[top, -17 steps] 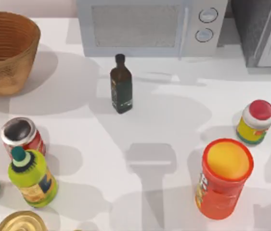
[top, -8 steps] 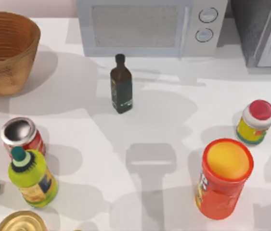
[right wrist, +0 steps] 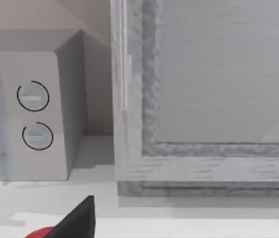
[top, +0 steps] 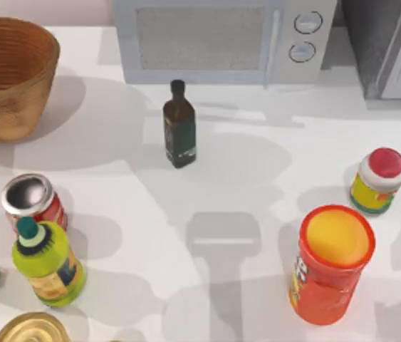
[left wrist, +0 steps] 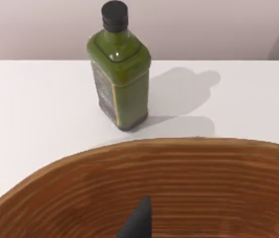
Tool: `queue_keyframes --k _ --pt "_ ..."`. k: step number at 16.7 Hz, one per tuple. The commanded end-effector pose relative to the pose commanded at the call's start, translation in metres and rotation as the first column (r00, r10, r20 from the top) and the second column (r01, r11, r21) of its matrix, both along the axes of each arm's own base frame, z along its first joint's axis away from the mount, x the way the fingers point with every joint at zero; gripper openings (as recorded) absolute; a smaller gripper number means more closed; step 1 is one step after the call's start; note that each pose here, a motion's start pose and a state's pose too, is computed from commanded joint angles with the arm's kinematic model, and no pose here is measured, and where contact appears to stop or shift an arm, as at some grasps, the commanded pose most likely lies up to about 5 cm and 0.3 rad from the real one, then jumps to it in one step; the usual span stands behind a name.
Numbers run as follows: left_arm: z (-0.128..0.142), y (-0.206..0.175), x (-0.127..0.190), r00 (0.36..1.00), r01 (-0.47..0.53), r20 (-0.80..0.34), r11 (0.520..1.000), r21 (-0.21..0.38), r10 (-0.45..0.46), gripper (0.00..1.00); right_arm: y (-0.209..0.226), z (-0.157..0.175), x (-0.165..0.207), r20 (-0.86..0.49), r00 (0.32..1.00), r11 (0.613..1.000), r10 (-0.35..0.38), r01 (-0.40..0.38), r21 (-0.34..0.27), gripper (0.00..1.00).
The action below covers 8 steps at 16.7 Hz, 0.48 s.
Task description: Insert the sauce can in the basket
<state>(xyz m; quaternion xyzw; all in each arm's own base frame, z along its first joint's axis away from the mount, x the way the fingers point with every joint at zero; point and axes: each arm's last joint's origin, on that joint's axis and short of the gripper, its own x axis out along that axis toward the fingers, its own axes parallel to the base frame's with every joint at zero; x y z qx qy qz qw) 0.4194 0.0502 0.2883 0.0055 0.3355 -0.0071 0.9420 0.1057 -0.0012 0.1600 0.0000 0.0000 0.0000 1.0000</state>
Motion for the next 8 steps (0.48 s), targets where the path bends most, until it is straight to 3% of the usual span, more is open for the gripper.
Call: queue_keyframes --k 2,8 --pt "0.0000 0.0000 0.0000 1.000 0.000 0.000 1.000 0.000 0.000 0.98 0.0000 0.0000 0.0000 0.000 1.000 1.000 0.000 0.000 0.000 1.00" --pt "0.0000 0.0000 0.0000 1.000 0.000 0.000 1.000 0.000 0.000 1.00 0.0000 0.0000 0.0000 0.000 1.000 1.000 0.000 0.000 0.000 1.00"
